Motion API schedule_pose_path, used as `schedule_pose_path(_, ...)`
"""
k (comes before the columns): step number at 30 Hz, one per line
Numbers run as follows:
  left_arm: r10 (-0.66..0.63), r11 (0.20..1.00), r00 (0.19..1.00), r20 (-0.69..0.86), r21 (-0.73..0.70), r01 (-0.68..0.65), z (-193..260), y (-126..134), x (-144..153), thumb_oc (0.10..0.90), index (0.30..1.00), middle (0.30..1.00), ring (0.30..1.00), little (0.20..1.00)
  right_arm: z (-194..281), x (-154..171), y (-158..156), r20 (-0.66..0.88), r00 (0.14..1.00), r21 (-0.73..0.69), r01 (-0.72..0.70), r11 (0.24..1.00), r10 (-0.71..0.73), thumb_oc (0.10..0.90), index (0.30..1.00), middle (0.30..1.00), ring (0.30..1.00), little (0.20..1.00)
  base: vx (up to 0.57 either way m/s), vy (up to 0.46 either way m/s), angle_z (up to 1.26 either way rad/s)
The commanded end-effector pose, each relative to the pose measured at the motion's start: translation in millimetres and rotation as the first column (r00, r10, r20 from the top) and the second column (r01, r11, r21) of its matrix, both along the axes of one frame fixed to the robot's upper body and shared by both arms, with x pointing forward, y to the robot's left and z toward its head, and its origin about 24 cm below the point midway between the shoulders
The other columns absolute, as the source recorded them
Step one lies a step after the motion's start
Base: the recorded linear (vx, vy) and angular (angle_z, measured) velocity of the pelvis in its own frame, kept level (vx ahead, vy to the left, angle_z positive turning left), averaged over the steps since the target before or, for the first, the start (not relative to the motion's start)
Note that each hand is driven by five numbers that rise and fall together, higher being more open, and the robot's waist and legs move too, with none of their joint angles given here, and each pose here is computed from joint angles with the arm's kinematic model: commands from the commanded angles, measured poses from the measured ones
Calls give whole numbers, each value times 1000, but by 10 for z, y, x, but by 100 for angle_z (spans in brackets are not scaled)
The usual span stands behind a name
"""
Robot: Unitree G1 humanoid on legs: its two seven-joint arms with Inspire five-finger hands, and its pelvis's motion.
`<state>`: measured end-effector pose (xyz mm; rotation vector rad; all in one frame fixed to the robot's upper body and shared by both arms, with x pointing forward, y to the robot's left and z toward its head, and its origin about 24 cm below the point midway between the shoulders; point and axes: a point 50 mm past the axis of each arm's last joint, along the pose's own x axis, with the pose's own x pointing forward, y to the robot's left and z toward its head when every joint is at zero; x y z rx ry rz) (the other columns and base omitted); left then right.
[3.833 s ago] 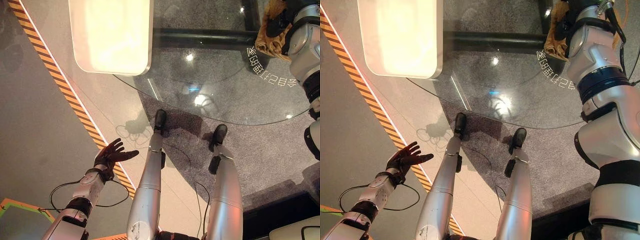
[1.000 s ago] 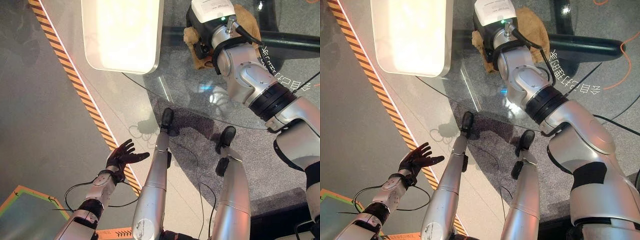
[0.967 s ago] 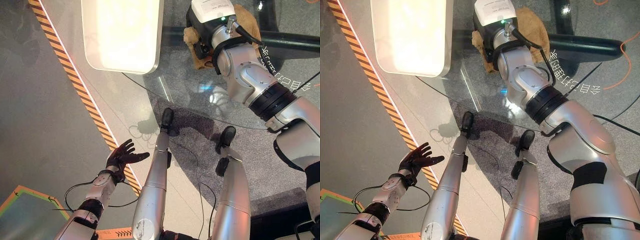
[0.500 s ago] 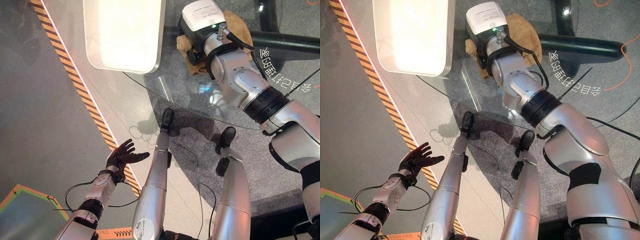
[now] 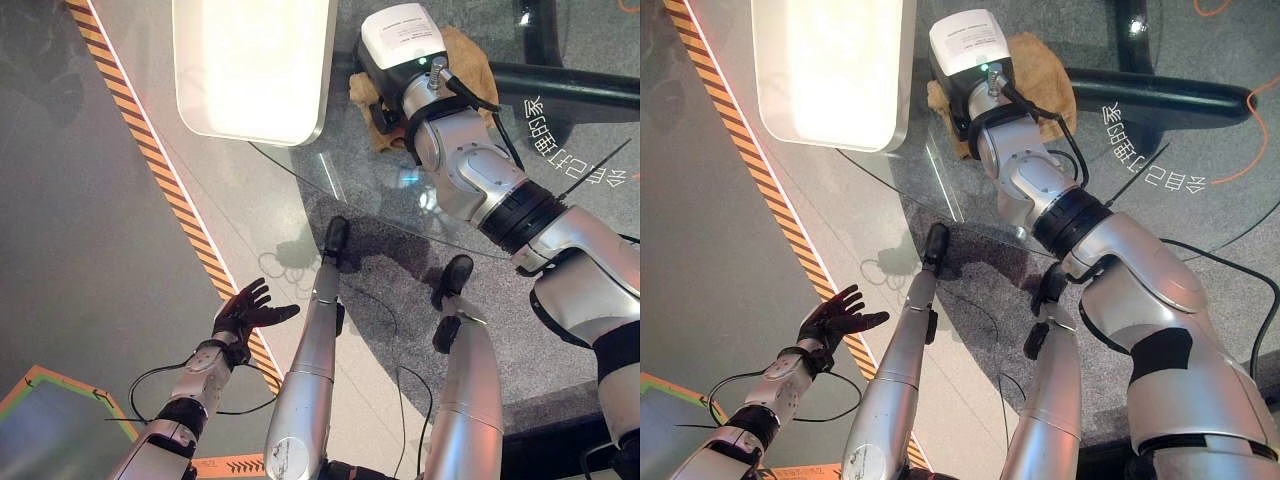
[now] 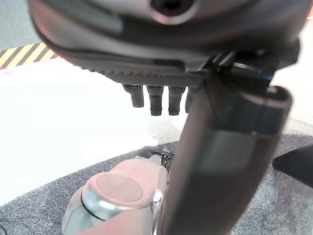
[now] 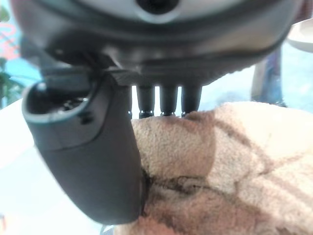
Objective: Wipe the table with a cloth and put it in the basket.
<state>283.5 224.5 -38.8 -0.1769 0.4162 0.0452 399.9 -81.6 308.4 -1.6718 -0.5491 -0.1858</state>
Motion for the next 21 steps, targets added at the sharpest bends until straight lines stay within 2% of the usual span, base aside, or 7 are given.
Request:
schedule_pose_path(1, 43, 998, 997, -64, 53, -40, -155, 211, -246, 800, 900, 900, 900, 900, 564, -122, 90, 277, 960, 90, -68, 994, 41, 100, 300, 300, 300, 200, -3, -9, 3)
schedule_pose_path(10, 55, 997, 996, -64, 56, -52, -141, 263, -287, 800, 900, 900, 900, 900, 963, -117, -847, 411, 871, 215, 193, 957, -268, 100, 300, 300, 300, 200, -1, 4, 6)
schedule_pose_path(16, 69, 997, 995, -67, 44, -66, -152, 304, -334, 800, 900, 900, 900, 900, 1093, -229, -1298, 464, 788, 276, 305, 912, -404, 100, 300, 300, 300, 200, 0, 4, 1)
schedule_pose_path(21, 75, 997, 995, -64, 38, -73, -128, 363, -330, 800, 900, 900, 900, 900, 1147, -313, -1554, 478, 728, 321, 376, 869, -491, 100, 300, 300, 300, 200, 0, 0, 0)
